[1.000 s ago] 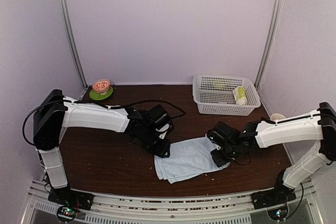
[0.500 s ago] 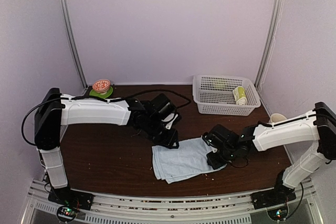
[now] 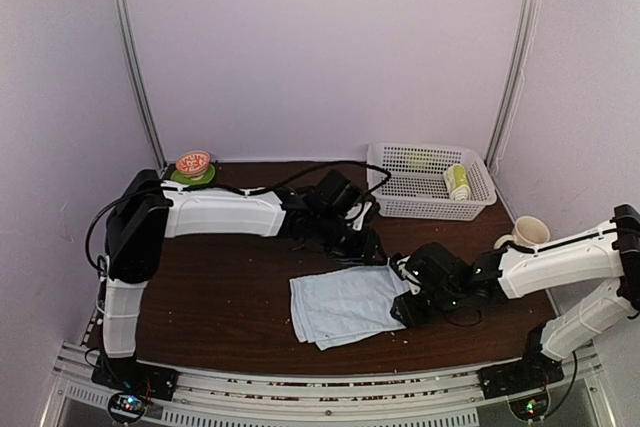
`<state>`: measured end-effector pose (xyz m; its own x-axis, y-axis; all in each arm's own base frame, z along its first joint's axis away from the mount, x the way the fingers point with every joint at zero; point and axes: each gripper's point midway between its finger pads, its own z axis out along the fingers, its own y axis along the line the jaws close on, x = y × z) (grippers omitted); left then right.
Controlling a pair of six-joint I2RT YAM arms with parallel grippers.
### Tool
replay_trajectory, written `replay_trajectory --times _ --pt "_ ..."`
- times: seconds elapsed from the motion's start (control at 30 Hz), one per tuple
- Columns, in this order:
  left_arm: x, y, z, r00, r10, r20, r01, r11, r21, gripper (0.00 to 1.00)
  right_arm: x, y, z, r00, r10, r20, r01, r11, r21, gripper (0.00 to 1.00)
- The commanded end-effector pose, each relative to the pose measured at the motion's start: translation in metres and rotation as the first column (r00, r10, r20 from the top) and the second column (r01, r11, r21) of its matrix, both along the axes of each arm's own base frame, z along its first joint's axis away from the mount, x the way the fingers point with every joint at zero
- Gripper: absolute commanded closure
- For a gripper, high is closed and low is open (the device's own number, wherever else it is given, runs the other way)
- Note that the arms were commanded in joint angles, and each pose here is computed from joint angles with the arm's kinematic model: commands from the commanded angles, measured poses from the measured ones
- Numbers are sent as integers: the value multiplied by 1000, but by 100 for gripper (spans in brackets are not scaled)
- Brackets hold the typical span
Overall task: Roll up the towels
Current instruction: Roll the towel at the center of the board.
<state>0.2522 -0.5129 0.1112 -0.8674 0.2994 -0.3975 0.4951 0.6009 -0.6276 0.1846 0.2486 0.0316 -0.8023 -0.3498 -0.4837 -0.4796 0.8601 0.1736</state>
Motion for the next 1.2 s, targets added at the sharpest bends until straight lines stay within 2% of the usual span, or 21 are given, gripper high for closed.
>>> replay_trajectory --times 0.0,0.3,0.6,0.73,0.93,1.1,1.17 --pt "9 -33 23 999 -29 -29 25 988 -154 67 -11 -4 -7 999 31 -26 -31 1000 -1 51" --pt "22 -51 12 995 -38 -88 19 979 -203 67 -12 -3 -14 998 42 -42 -42 999 -11 50" --pt "31 -50 -31 974 -14 -227 -33 980 -199 69 -12 1 -7 998 53 -40 -54 999 -4 48" --pt "30 -47 -49 964 -6 -266 -40 985 -167 72 -9 4 6 998 59 -22 -59 998 11 42" --pt "30 -40 -69 953 20 -303 -58 992 -115 82 -6 6 35 997 80 4 -80 997 4 35" --pt "31 -36 -75 953 31 -303 -63 993 -95 89 -1 11 75 996 86 36 -87 996 30 33" --pt "31 -35 -76 954 31 -298 -61 994 -92 90 6 11 92 997 45 56 -49 997 57 33"
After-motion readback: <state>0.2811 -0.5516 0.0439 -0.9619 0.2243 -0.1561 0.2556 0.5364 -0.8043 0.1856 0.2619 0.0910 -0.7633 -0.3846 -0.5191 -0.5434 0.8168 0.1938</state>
